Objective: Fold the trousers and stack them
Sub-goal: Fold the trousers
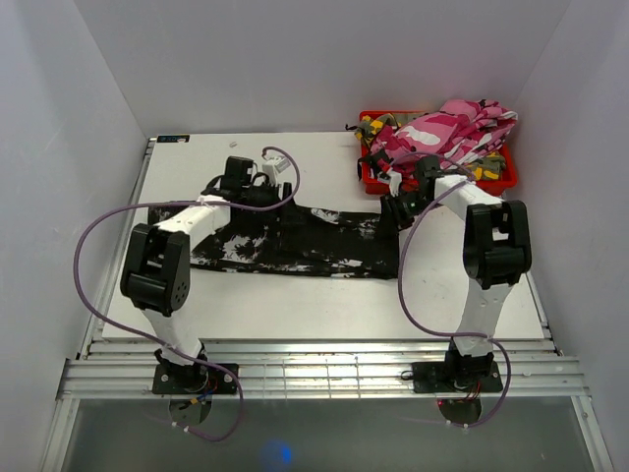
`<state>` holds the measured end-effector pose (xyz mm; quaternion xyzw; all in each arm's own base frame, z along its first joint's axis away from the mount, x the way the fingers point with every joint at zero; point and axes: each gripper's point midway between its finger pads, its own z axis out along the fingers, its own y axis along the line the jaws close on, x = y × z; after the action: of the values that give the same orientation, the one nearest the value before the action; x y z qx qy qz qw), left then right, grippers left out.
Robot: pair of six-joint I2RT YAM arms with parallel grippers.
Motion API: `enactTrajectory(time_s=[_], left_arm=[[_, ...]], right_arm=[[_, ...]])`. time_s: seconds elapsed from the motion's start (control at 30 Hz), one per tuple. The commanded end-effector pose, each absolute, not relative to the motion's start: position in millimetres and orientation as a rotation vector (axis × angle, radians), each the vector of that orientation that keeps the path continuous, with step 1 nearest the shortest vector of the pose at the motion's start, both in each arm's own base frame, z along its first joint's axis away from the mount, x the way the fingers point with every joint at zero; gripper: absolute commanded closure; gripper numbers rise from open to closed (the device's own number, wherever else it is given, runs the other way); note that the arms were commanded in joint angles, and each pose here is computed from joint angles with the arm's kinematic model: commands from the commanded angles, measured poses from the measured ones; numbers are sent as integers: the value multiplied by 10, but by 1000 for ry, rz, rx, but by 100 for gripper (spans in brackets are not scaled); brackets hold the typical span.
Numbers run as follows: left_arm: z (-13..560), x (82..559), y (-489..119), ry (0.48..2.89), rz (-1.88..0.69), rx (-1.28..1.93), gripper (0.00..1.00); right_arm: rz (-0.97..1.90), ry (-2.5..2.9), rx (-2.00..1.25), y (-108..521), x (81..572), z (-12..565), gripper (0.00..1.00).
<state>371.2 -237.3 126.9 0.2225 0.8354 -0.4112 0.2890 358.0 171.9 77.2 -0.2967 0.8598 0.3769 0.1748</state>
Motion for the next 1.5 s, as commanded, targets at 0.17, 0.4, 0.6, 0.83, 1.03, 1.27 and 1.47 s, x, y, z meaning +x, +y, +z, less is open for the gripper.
enactTrajectory(time_s=[0.17,0.4,0.6,0.83,1.03,1.27,1.47], left_arm=[[1196,4212,-2750,2254,-1050,421,37],[298,4099,-2200,2532,-877,182,45],[158,3895,-1898,2619,-808,219,52],[848,3916,-2177,2383,-1025,421,41],[1160,3874,-2160,2306,-1035,502,36],[1628,4000,-1469,2275,-958,294,31],[1822,3907,-140,2297,-720,-19,21]], right_arm=[[924,2570,-922,1606,3446,98,67],[830,2519,-1015,1467,3438,325,67],[849,2534,-847,1273,3536,683,51],[992,2674,-471,939,3363,566,24],[1186,2590,-369,1150,3458,445,25],[1285,2553,-337,1383,3683,275,27],[1268,2567,-368,1496,3699,116,54]])
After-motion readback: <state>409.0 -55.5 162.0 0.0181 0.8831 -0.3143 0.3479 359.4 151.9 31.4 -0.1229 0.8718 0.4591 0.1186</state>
